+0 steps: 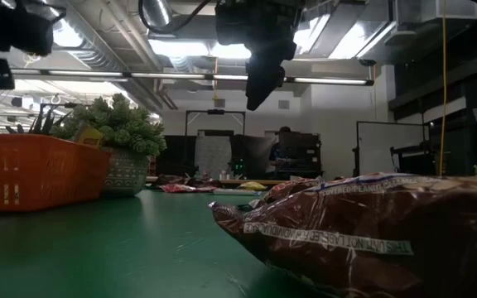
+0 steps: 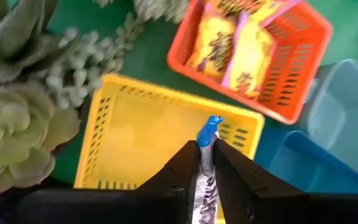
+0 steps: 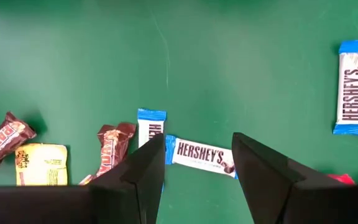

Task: Sort candy
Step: Put the white chocolate into the yellow basket, then put the brown chocolate into the green bin

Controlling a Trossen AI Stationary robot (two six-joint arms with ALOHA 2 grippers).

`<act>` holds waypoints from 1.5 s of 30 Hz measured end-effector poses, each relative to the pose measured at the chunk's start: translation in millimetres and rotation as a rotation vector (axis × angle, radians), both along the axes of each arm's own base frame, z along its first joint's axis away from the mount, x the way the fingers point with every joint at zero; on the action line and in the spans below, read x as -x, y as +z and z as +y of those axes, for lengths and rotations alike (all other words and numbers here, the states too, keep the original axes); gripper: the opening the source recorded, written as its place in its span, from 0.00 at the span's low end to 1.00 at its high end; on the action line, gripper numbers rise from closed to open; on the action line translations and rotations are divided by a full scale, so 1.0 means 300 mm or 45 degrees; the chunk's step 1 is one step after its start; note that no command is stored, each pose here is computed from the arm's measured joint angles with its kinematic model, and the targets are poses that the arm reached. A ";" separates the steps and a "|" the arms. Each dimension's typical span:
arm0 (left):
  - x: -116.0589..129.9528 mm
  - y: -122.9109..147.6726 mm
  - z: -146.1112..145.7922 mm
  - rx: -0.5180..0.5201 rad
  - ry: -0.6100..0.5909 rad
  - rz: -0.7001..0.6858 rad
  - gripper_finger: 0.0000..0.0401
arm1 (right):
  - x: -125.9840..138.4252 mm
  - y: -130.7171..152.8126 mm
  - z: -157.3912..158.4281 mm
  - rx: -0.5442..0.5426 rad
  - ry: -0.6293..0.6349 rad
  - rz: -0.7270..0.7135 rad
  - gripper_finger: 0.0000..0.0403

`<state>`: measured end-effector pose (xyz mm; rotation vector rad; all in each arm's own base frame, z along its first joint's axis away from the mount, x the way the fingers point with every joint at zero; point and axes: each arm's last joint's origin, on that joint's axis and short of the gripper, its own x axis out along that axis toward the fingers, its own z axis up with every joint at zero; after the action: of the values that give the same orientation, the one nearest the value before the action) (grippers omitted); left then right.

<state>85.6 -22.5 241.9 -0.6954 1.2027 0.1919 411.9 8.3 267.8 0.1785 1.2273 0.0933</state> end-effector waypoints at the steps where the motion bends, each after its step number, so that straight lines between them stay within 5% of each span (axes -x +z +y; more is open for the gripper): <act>1: 0.001 -0.008 0.000 0.005 0.020 0.019 0.14 | 0.000 0.000 0.007 0.000 0.006 0.000 0.46; 8: -0.008 -0.040 -0.002 0.018 0.052 0.023 0.29 | 0.001 0.001 0.094 0.046 0.064 -0.019 0.46; 13: -0.013 -0.047 -0.002 0.018 0.054 0.011 0.38 | 0.006 0.004 0.205 0.221 0.105 -0.076 0.46; 24: -0.036 -0.035 -0.006 0.027 0.053 -0.095 0.40 | 0.063 -0.112 0.348 0.407 0.332 0.065 0.46; 34: -0.036 -0.036 -0.002 -0.022 0.075 -0.103 0.40 | 0.117 -0.273 0.344 0.214 0.123 0.228 0.46; 45: -0.036 -0.036 -0.002 -0.023 0.075 -0.103 0.40 | 0.124 -0.287 0.363 -0.072 0.063 0.303 0.46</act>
<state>96.4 -23.2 231.1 -0.7169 1.1032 0.2213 374.6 117.2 181.8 0.2130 1.4676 0.1532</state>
